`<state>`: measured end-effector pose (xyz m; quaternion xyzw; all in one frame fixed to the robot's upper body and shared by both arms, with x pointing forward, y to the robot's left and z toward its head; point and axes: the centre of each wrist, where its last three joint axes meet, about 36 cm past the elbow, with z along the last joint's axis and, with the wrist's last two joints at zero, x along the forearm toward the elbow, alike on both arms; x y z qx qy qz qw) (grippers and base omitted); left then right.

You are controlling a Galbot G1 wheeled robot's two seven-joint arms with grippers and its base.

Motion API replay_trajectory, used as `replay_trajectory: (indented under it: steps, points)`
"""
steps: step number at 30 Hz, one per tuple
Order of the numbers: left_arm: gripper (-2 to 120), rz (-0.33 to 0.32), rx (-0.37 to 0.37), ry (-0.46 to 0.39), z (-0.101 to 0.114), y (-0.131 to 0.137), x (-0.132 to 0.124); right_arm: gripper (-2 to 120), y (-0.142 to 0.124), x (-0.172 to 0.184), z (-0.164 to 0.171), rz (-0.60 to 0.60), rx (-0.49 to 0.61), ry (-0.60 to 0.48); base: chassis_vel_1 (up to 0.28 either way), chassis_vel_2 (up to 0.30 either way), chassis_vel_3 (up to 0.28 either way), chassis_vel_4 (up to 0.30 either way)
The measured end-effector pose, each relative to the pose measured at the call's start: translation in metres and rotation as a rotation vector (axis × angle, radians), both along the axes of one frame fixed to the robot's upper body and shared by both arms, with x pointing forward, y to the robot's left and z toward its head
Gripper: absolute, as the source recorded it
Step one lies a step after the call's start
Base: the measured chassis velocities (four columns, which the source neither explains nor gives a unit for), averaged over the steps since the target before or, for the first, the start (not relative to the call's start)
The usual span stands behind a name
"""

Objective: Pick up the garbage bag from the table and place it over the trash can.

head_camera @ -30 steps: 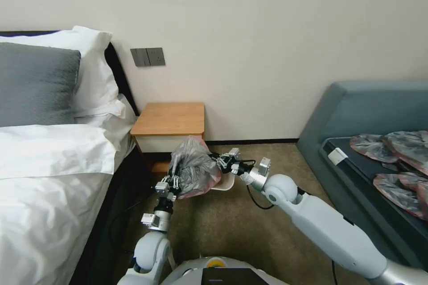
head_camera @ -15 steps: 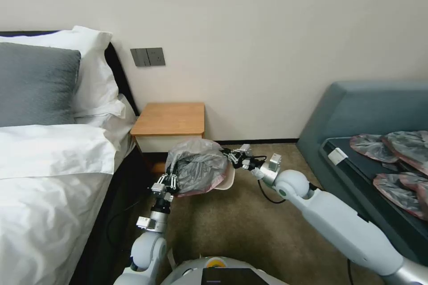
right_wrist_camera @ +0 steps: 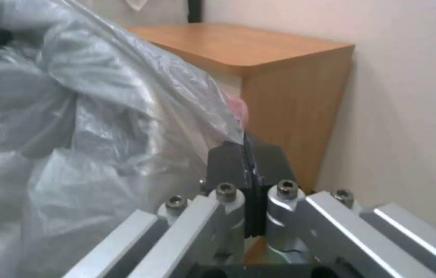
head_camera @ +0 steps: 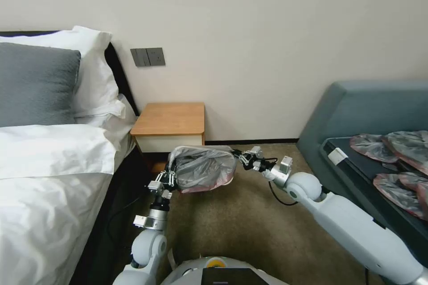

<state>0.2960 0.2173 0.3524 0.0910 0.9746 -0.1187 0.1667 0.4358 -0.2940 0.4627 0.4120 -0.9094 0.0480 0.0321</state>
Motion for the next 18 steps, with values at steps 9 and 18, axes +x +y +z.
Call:
replay_trajectory:
  steps: [9,18]
  points:
    - [11,0.028,-0.058,0.078,0.009,-0.007,-0.001,14,-0.009,-0.007,-0.006,0.009,-0.028,-0.020,0.000,0.000,0.000,0.000]
    - [11,0.089,-0.080,0.205,0.016,-0.011,0.000,47,-0.018,-0.020,-0.005,0.020,-0.049,-0.121,0.000,0.000,0.000,0.000]
